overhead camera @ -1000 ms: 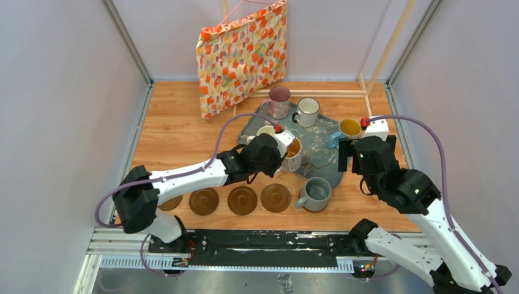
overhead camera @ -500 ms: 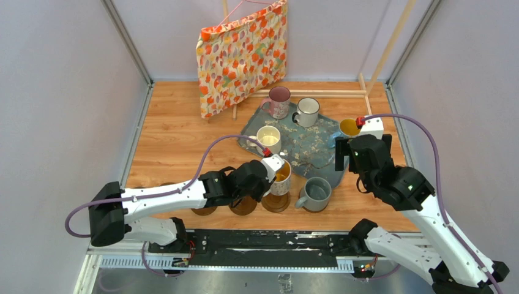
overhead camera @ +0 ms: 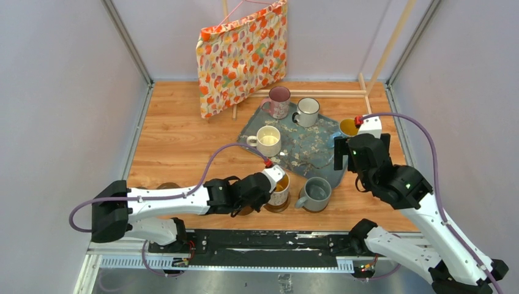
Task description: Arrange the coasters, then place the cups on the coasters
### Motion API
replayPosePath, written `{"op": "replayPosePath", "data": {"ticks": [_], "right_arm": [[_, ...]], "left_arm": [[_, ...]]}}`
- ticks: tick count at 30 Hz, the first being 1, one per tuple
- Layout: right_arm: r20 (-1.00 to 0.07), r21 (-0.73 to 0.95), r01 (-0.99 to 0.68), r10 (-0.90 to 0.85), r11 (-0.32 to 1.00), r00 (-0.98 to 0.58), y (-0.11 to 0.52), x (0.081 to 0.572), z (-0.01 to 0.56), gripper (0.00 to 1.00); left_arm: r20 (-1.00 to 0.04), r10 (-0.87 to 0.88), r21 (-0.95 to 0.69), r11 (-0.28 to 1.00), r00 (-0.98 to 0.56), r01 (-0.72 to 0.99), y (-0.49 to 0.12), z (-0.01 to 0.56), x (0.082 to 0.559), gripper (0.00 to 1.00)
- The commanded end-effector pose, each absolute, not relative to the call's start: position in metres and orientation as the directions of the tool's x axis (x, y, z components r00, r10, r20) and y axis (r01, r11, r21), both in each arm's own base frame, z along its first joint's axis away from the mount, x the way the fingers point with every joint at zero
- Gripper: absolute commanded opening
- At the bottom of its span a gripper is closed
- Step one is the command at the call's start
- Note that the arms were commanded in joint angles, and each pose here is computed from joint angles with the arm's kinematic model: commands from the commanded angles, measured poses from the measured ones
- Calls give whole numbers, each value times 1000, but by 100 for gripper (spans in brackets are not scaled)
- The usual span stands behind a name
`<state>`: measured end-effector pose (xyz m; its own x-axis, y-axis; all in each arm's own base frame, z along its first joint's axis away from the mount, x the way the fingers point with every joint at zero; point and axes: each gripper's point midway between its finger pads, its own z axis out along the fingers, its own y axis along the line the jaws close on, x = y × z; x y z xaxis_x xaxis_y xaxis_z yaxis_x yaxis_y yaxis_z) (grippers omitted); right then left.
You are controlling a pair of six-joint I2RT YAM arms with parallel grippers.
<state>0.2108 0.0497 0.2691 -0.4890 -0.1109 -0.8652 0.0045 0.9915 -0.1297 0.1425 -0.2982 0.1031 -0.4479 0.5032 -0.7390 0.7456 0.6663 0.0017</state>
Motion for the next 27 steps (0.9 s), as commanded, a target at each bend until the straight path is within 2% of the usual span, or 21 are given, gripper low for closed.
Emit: {"op": "replayPosePath", "data": {"ticks": [1, 27], "right_arm": [[-873, -124, 23, -98, 992, -478, 47, 211, 270, 100], [-872, -119, 22, -94, 993, -480, 46, 208, 265, 100]], "left_arm": [[-806, 409, -40, 684, -428, 729, -321, 124, 151, 0], [-758, 462, -31, 679, -460, 733, -326, 95, 141, 0]]}}
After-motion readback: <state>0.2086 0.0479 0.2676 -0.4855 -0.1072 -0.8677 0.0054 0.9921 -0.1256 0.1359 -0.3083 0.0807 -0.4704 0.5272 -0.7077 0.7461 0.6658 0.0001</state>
